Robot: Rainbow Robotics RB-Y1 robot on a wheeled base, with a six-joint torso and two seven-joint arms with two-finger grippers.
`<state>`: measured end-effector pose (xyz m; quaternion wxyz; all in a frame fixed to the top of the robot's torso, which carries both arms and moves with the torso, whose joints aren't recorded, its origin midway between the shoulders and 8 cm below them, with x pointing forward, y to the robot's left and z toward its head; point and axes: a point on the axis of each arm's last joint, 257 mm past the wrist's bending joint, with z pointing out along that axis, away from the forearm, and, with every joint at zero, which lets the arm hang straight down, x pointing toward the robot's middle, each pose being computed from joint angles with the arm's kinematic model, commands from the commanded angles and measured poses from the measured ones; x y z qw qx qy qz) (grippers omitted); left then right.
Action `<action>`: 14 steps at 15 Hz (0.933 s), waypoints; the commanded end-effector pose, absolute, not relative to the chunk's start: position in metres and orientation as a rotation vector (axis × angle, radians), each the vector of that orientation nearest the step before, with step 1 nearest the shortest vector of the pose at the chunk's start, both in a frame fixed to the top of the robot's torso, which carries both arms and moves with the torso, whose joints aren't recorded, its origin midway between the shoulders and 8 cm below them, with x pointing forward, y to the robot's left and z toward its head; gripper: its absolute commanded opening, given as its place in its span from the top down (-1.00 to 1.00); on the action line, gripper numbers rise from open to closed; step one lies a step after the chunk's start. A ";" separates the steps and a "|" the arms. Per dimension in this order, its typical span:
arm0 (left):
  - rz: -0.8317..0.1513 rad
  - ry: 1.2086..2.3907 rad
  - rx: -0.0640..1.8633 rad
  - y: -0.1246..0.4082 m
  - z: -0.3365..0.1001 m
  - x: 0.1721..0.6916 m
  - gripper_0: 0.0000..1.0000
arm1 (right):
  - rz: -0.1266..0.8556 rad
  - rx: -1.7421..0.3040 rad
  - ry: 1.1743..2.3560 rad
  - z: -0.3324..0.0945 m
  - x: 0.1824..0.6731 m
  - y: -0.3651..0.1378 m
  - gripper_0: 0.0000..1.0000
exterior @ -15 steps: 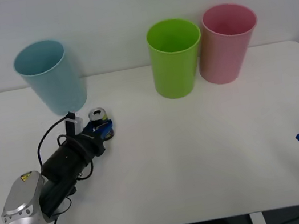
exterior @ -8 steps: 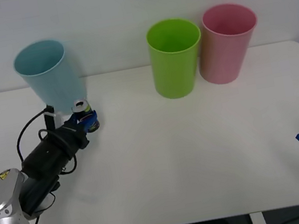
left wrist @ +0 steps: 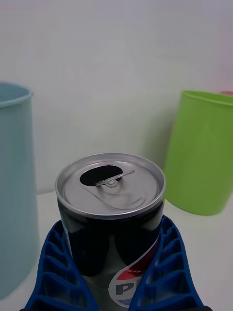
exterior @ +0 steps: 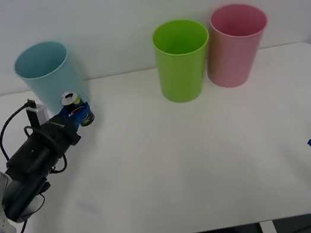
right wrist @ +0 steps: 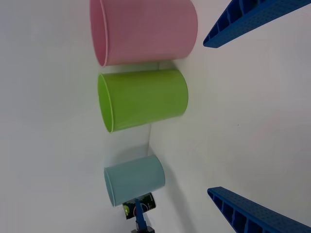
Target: Grasp the object on the table and drop it into the matching bin: aluminum can to the light blue bin, PET bottle to the pink bin.
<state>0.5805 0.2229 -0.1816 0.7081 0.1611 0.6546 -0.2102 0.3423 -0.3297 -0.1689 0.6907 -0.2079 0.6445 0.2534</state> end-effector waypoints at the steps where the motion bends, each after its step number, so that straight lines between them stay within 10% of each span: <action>1: -0.491 1.402 0.340 0.225 -0.157 0.572 1.00 | 0.567 -0.465 1.441 -0.169 0.342 -0.330 -1.00; 14: -0.604 1.289 0.292 0.225 -0.036 0.578 0.99 | 0.567 -0.465 1.441 -0.169 0.342 -0.330 -1.00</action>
